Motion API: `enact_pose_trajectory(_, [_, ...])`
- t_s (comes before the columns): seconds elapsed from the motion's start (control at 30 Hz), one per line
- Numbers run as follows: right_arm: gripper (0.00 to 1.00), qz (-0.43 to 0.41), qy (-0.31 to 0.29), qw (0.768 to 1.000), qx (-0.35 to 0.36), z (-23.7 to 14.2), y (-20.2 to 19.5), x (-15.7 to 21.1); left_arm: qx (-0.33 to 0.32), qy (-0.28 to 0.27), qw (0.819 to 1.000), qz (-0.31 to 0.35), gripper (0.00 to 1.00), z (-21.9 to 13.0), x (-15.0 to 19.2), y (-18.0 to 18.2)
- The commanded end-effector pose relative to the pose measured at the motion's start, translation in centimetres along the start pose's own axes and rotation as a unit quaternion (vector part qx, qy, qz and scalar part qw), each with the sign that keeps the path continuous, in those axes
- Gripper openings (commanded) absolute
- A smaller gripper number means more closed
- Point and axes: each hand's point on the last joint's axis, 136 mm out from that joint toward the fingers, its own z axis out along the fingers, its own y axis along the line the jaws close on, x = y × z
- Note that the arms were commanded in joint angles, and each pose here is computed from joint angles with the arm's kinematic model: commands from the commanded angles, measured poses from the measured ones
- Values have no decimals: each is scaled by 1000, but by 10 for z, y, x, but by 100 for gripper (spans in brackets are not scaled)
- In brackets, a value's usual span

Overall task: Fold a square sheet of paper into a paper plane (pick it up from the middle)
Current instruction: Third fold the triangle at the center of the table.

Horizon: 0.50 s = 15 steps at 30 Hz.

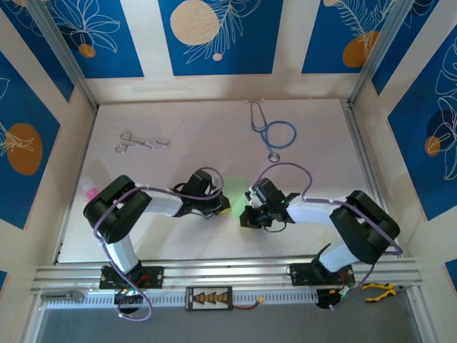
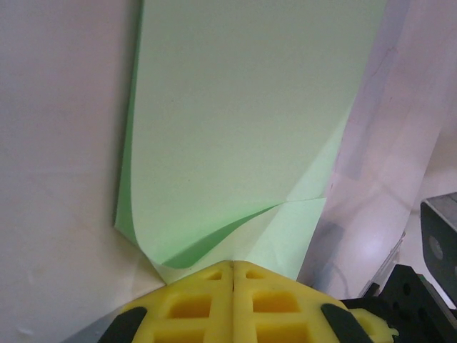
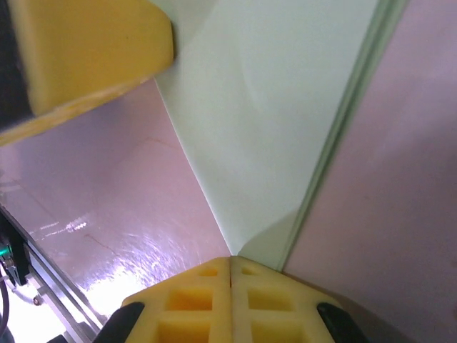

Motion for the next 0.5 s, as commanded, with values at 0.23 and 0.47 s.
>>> enact_pose_trajectory(0.23, [1,-15,-4,1000,-2,-24,2,11,-50,-5,999,-11,0,2,1,26])
enact_pose_trajectory(0.47, [2,-5,-38,995,-91,-33,34,-28,-50,-21,998,-27,0,-4,-2,24])
